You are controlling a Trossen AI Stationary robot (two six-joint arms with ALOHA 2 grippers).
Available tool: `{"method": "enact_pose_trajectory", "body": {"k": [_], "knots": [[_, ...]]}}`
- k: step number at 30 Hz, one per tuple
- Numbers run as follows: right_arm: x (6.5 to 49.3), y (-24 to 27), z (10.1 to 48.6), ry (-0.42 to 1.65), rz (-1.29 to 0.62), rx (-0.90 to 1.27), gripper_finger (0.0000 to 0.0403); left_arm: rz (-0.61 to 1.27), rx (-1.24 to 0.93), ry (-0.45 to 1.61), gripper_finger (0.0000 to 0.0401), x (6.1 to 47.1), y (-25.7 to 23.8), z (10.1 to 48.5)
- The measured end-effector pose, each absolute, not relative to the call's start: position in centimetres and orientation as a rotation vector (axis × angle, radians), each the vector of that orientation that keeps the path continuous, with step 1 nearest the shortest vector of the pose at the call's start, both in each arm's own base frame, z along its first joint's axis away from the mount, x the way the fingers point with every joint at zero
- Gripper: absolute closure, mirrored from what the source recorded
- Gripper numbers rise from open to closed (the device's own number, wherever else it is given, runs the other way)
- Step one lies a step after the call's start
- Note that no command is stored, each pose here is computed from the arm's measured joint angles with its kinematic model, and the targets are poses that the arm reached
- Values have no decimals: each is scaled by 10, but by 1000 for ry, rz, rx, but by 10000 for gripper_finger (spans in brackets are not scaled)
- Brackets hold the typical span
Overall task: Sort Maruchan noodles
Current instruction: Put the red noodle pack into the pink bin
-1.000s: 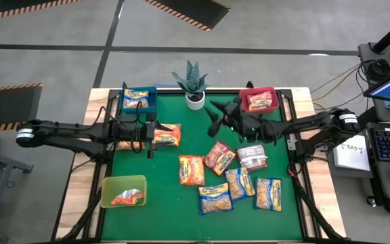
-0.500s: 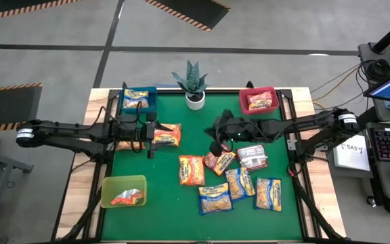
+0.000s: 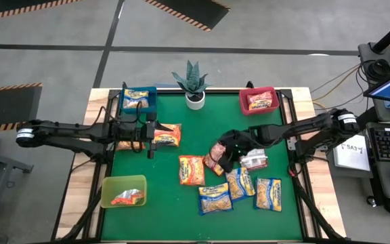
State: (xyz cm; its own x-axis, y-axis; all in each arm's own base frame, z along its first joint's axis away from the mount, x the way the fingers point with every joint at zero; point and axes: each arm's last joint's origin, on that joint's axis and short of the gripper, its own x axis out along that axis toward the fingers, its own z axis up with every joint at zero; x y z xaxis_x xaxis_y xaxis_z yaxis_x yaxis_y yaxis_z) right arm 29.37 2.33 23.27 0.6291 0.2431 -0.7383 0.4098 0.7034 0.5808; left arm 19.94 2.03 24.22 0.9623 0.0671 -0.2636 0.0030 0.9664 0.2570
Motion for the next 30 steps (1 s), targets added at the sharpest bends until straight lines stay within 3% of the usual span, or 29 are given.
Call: {"method": "enact_pose_trajectory", "body": {"k": [6,18,26,30], "knots": [[290,30,220,972,-279,820,394,33,259,274,194,199,20,242],[316,21,166,1079,-346,562,394,34,255,271,194,199,20,242],[339,-6,158,917,-616,417,394,35,254,263,194,200,20,243],[343,-15,173,880,-596,403,394,38,236,262,194,200,20,243]]}}
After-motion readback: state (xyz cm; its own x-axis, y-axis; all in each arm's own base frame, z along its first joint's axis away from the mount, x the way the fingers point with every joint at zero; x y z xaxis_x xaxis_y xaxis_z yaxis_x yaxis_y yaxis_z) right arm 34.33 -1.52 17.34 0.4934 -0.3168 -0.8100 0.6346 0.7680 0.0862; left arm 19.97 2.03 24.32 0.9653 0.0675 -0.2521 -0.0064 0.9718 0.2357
